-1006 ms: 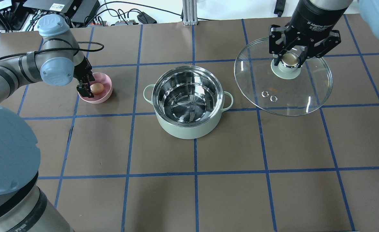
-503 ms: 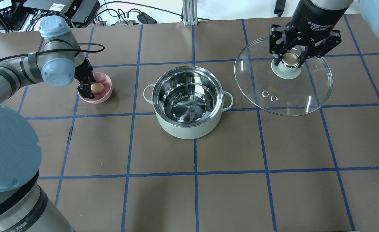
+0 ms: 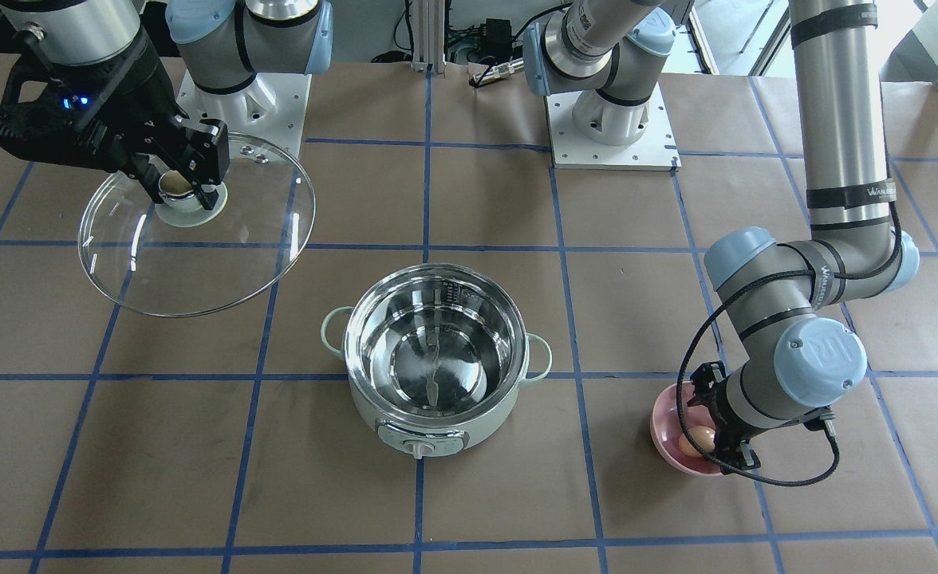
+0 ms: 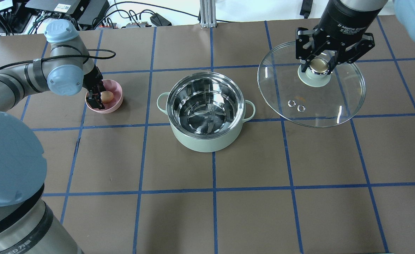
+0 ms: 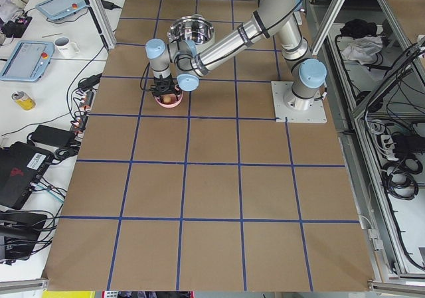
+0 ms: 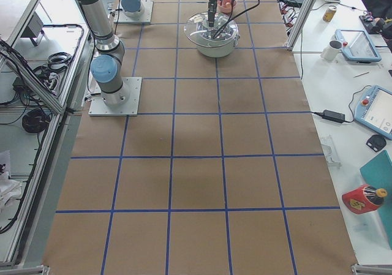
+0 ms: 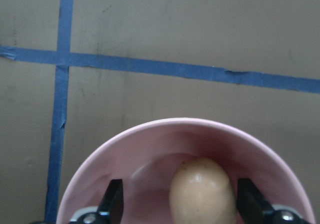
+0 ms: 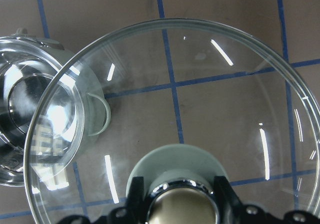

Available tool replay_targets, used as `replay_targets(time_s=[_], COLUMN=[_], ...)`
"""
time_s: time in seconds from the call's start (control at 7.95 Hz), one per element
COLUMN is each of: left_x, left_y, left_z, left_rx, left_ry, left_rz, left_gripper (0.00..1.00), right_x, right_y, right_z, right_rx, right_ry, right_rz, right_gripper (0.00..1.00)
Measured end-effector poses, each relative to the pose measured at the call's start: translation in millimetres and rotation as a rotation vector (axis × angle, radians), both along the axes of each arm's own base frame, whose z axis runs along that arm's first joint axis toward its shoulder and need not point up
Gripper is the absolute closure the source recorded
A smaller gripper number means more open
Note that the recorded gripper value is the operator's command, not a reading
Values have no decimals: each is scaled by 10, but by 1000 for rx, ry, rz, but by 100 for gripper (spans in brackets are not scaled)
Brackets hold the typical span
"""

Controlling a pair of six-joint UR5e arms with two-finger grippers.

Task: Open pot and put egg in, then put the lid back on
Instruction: 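Close the left gripper on the brown egg in the pink bowl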

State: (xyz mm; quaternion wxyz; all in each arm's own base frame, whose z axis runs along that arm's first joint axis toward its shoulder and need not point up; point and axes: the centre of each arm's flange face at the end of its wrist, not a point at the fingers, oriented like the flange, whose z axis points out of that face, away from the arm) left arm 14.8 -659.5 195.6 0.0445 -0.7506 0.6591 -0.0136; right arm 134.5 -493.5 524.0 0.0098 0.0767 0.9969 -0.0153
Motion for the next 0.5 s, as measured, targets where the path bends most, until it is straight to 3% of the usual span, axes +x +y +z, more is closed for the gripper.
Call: replay_targets(time_s=[0.13,0.5], left_x=[-2,-8], left_y=[0,-2], left_z=[-8,-13], left_rx=[1,0], left_ry=[2,8], left_rz=[0,-1], left_gripper=[41,100], right_x=[-2,-3], right_y=[5,17], right_z=[5,10], right_rx=[0,2], right_ry=[2,3], right_rz=[0,-1], right_gripper=[85,85])
